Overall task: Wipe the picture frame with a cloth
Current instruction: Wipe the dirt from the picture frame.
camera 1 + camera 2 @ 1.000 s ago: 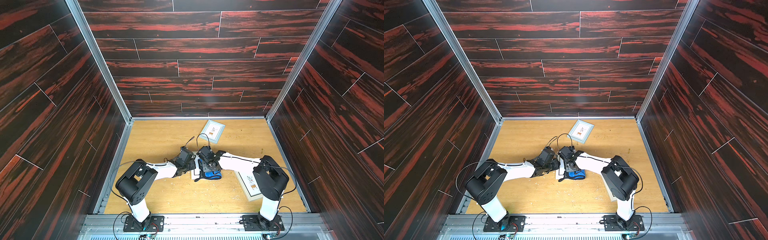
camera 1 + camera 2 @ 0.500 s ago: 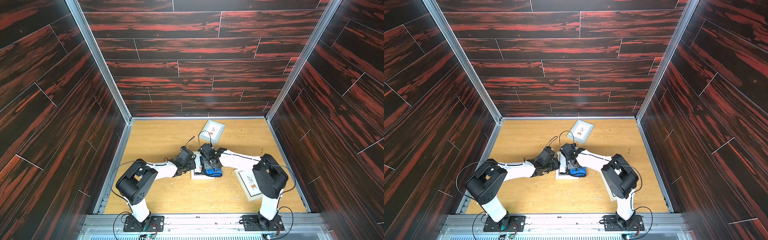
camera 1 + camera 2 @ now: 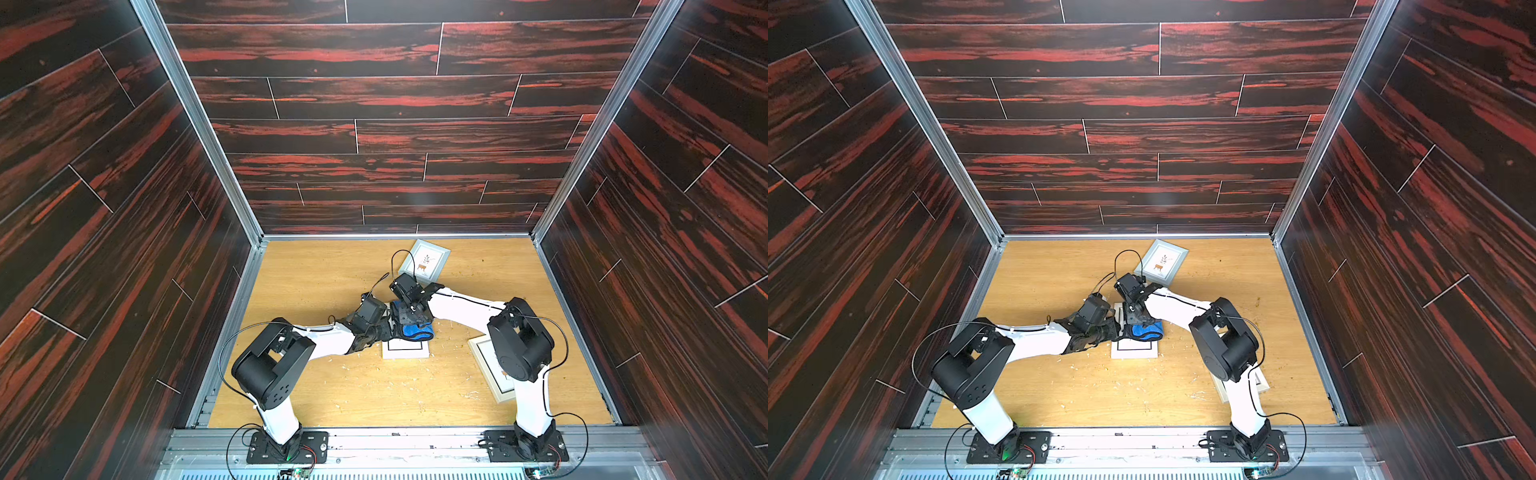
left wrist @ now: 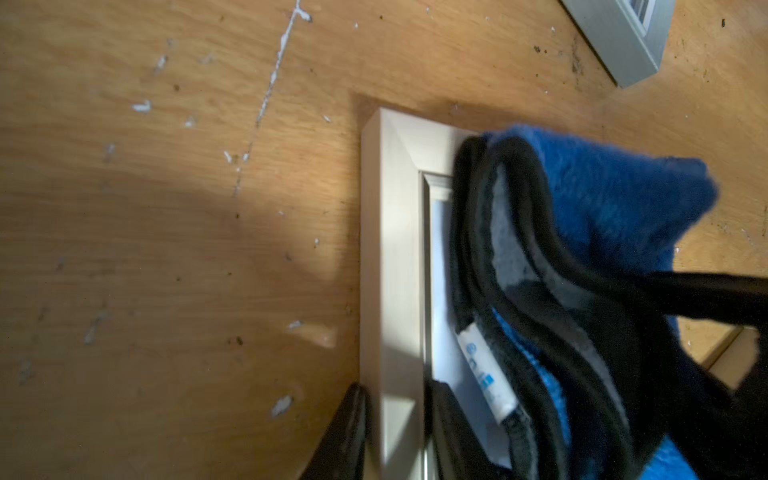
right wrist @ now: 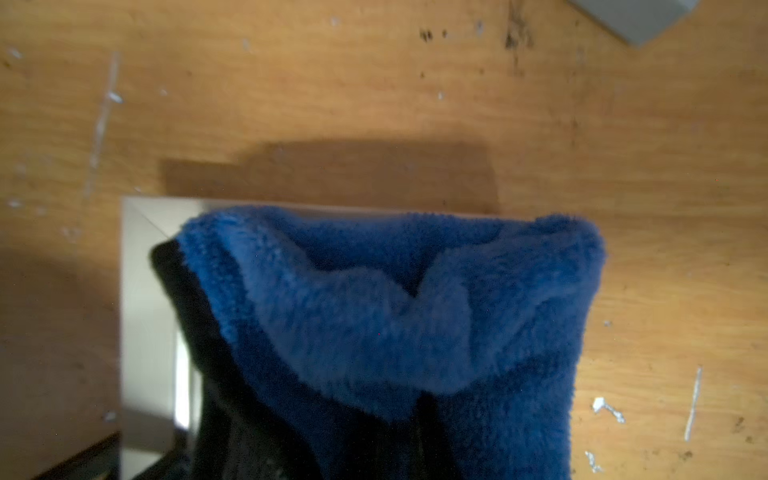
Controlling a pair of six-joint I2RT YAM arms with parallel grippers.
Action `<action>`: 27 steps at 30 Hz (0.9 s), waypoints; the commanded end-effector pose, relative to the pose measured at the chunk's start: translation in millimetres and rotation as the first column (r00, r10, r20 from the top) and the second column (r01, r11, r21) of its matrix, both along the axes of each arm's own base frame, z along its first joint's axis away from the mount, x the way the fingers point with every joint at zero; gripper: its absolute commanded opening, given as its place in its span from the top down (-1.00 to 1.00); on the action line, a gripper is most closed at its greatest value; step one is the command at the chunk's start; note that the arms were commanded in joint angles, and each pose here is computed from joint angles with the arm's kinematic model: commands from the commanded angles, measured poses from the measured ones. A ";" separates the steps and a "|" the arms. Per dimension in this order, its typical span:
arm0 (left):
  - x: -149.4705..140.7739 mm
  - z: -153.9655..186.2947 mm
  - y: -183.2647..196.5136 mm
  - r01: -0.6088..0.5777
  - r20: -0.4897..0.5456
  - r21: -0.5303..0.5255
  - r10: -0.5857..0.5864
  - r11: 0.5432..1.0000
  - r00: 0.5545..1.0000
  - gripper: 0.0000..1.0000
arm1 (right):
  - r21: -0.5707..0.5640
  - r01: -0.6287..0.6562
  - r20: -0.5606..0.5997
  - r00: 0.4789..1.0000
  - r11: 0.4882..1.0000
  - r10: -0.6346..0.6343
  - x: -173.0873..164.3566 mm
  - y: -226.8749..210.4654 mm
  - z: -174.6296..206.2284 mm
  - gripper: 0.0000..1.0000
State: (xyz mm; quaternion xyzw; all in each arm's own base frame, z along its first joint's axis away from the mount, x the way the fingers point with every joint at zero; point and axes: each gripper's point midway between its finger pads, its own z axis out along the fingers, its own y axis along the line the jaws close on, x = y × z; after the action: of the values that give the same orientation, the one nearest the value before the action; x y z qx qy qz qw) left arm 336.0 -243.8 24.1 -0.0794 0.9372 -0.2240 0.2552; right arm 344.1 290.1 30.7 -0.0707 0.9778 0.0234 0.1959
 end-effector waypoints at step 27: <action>-26.6 -34.0 31.0 -0.056 -0.109 0.087 0.065 0.995 0.992 0.41 | 0.013 -0.032 -0.072 0.997 0.999 0.033 -50.1 -11.3 -13.1 1.00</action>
State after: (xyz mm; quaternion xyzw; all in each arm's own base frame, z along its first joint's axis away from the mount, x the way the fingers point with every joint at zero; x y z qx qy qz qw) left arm 334.8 -241.6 23.7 -0.0964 0.9310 -0.2365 0.2609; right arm 294.2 293.2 30.5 -0.0963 0.9769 0.0663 0.1791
